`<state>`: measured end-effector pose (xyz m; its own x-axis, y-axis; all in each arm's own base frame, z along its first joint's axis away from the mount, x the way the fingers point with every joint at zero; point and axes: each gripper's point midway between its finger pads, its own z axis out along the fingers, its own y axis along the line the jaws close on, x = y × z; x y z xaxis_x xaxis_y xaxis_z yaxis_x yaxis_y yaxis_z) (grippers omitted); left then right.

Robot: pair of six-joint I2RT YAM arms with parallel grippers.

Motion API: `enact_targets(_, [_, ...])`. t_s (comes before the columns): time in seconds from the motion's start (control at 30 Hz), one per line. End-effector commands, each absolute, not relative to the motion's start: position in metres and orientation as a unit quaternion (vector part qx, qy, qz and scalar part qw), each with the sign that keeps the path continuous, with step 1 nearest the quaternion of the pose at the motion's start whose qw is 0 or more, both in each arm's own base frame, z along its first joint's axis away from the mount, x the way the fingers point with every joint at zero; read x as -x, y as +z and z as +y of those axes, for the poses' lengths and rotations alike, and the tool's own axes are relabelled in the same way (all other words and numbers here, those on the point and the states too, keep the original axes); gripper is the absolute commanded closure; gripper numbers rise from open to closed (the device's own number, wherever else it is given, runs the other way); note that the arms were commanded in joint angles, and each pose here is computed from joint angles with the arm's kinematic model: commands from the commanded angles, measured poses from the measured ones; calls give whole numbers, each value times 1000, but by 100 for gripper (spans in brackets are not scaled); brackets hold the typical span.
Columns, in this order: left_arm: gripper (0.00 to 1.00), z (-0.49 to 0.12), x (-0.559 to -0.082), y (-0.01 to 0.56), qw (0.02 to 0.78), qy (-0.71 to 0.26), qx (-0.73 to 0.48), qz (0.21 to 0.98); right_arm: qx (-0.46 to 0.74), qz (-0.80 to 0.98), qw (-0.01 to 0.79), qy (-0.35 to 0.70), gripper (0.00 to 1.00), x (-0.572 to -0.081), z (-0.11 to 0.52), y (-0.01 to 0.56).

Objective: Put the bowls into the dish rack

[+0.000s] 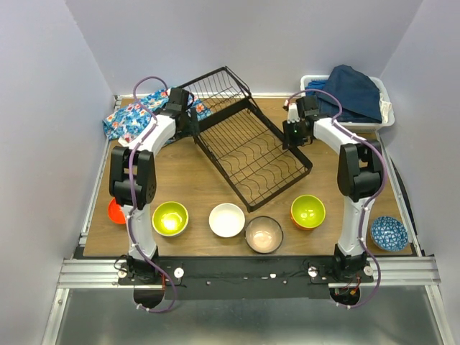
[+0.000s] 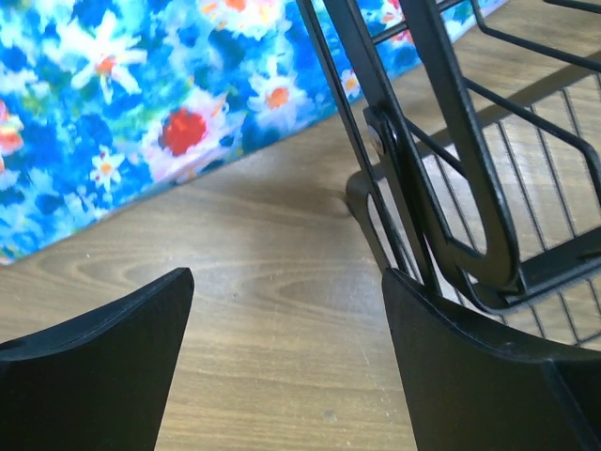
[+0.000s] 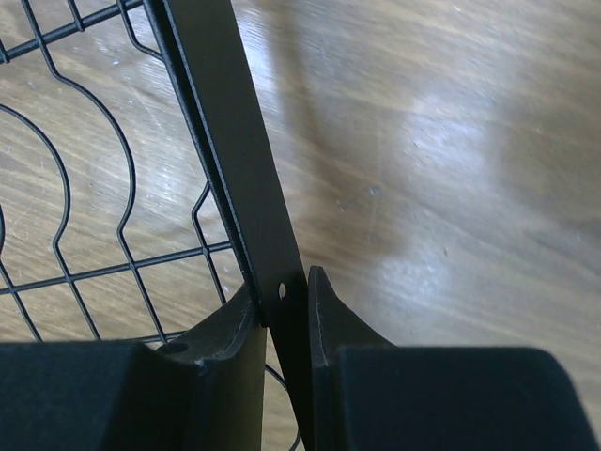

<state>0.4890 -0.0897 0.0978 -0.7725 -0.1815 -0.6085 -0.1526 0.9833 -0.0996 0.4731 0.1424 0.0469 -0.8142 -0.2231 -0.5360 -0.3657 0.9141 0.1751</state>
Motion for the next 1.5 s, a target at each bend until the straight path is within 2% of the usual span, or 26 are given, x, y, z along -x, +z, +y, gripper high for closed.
enact_targets(0.0, [7, -201, -547, 132, 428, -149, 9, 891, -8, 931, 296, 214, 99, -483, 167, 109])
enact_targets(0.23, [7, -230, -554, 140, 452, -138, -38, 880, -48, 936, 277, 211, 99, -461, 159, 101])
enact_targets(0.5, [6, -253, -541, 133, 444, -143, -60, 883, -76, 955, 233, 170, 99, -411, 137, 64])
enact_targets(0.9, [5, -299, -540, 131, 451, -167, -102, 871, -144, 949, 211, 183, 99, -418, 131, 54])
enact_targets(1.23, [2, -307, -558, 142, 481, -156, -115, 855, -163, 940, 199, 225, 99, -436, 149, 57])
enact_targets(1.47, [1, -307, -565, 143, 492, -147, -116, 850, -162, 941, 209, 211, 99, -441, 144, 54])
